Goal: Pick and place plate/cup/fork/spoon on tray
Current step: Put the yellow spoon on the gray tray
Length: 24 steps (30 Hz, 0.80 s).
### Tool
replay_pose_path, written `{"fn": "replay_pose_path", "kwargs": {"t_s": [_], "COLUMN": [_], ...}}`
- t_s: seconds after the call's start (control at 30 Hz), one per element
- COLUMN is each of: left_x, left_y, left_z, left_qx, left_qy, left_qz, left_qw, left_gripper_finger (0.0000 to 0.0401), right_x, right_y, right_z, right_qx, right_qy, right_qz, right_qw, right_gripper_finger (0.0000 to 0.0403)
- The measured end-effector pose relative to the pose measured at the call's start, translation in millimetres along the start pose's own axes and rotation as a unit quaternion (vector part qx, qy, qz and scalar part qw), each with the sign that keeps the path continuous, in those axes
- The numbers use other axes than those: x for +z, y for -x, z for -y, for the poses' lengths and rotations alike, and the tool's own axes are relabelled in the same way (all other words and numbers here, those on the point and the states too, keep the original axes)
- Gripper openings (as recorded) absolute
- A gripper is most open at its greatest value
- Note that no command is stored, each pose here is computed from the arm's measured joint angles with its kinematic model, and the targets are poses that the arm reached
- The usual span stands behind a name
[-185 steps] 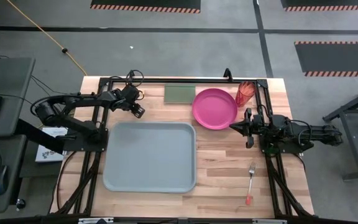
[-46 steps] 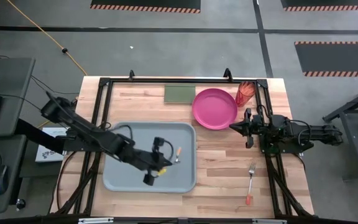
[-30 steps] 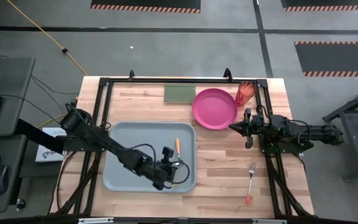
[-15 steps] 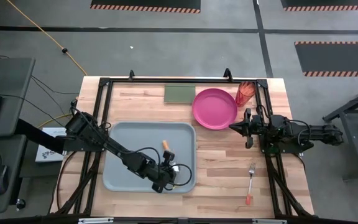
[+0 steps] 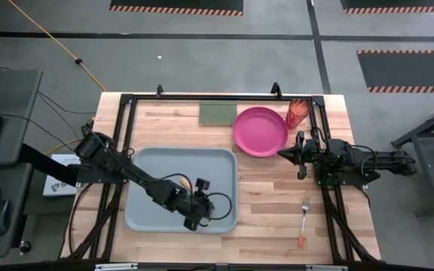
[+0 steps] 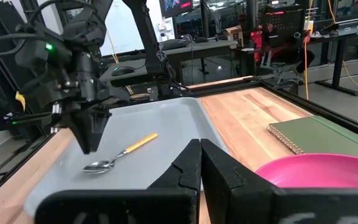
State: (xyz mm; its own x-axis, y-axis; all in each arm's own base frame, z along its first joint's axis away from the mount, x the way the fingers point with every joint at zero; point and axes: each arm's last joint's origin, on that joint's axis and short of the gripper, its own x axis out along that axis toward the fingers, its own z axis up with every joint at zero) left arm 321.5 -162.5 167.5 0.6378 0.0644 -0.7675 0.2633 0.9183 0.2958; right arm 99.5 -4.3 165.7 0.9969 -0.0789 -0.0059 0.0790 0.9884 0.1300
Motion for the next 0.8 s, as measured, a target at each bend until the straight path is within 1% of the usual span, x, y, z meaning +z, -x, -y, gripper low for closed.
{"fn": "replay_pose_path", "kwargs": {"t_s": [0.07,0.13,0.23,0.33,0.47,0.5,0.6,0.7,0.8], "left_x": [-3,-9,-23,-37,-61,-67,-77,-79,-79], "left_y": [11,21,33,39,32,30,23,19,16], "left_z": [-4,-8,-11,-8,-6,-8,-15,-24,-33], "left_qx": [-0.001,0.000,0.002,0.008,-0.017,-0.013,0.007,0.020,0.020], "left_qy": [0.017,0.057,0.109,0.131,0.156,0.163,0.174,0.170,0.161], "left_qz": [-0.023,-0.056,-0.131,-0.166,-0.207,-0.216,-0.222,-0.217,-0.215], "left_qw": [1.000,0.997,0.985,0.977,0.966,0.963,0.959,0.961,0.963], "left_gripper_finger": [0.0086,0.0095,0.0095,0.0074,0.0016,0.0009,0.0009,0.0002,0.0001], "right_x": [0,0,0,0,0,0,0,0,0], "right_y": [0,0,0,0,0,0,0,0,0], "right_z": [0,0,0,0,0,0,0,0,0], "right_qx": [0.000,0.000,0.000,0.000,0.000,0.000,0.000,0.000,0.000], "right_qy": [0.000,0.000,0.000,0.000,0.000,0.000,0.000,0.000,0.000], "right_qz": [0.000,0.000,0.000,0.000,0.000,0.000,0.000,0.000,0.000], "right_qw": [1.000,1.000,1.000,1.000,1.000,1.000,1.000,1.000,1.000], "right_gripper_finger": [0.0000,0.0000,0.0000,0.0000,0.0000,0.0000,0.0000,0.0000,0.0000]}}
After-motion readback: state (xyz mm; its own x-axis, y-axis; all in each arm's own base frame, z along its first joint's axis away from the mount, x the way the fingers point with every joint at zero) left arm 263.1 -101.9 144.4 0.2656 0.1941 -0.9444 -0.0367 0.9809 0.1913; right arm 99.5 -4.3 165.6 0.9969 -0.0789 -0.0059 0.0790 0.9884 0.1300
